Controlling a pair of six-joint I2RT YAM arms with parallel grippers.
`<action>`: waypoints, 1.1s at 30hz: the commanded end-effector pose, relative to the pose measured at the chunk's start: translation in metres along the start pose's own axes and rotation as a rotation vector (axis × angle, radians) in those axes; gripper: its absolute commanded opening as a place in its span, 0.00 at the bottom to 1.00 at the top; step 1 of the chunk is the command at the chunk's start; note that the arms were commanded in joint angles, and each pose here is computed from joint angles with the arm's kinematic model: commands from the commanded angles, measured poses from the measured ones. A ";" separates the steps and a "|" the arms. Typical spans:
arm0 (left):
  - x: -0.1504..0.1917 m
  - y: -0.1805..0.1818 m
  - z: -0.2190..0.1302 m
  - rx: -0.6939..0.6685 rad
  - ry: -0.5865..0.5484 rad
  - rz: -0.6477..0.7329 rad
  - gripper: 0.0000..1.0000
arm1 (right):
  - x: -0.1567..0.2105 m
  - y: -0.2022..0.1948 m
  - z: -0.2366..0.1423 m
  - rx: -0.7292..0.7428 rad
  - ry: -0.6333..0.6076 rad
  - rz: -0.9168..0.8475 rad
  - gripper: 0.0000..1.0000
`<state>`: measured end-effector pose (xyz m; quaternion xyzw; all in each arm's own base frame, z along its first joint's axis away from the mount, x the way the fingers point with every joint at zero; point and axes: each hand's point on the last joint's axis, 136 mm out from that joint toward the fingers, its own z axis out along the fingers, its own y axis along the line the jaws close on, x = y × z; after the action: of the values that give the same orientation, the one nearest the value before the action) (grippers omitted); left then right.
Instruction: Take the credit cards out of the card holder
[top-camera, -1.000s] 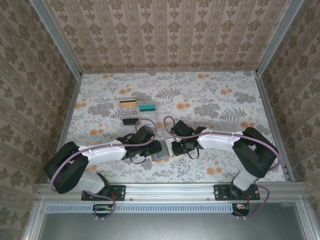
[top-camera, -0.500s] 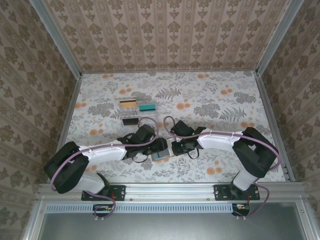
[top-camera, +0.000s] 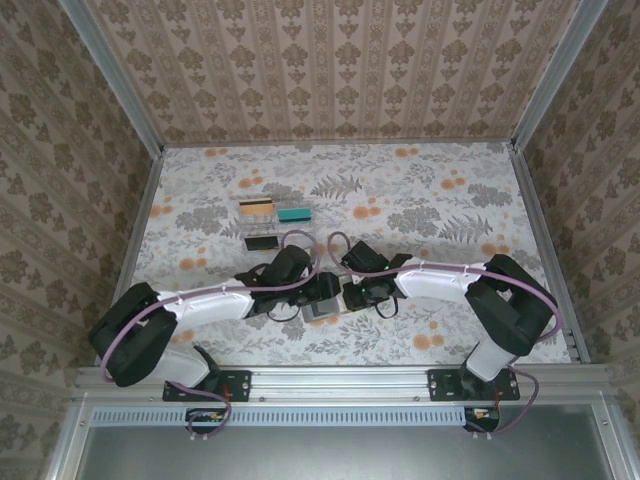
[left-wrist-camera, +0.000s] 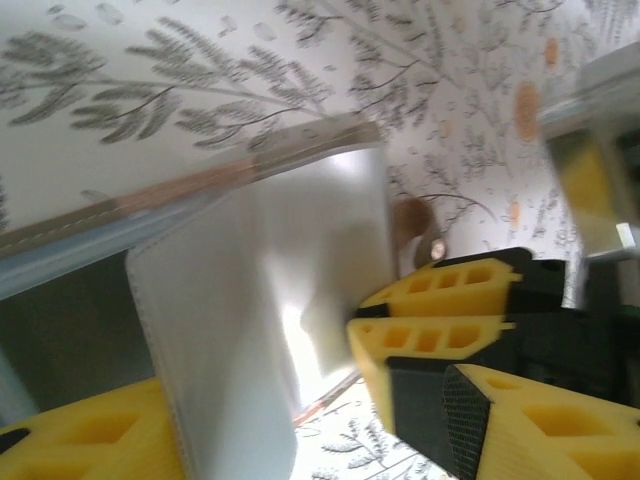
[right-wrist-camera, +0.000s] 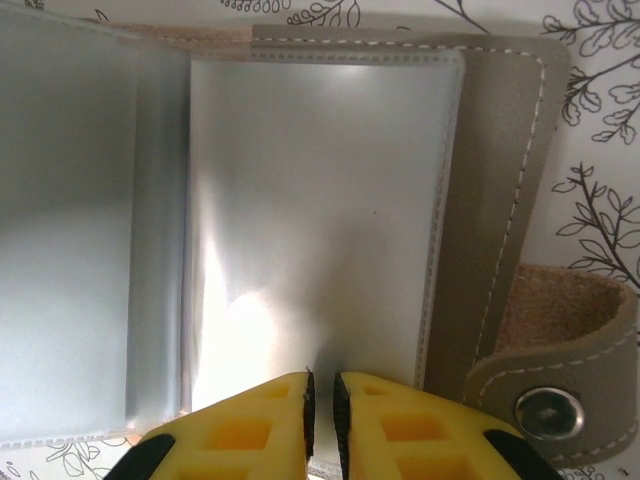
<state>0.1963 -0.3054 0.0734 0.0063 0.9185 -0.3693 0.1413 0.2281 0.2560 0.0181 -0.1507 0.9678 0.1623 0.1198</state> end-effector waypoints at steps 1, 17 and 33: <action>-0.008 -0.028 0.002 0.073 -0.001 0.058 0.63 | 0.002 -0.014 -0.005 0.040 -0.028 0.043 0.18; -0.011 -0.041 0.039 0.081 0.095 0.058 0.61 | -0.005 -0.044 -0.066 0.022 -0.211 0.190 0.23; -0.001 0.024 -0.015 -0.142 -0.006 -0.013 0.30 | -0.030 0.020 -0.069 -0.234 -0.201 0.098 0.25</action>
<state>0.2032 -0.3018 0.0868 0.0048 0.9242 -0.3513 0.1495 0.2337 0.2346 0.0796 -0.0786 0.9452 0.2548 0.1886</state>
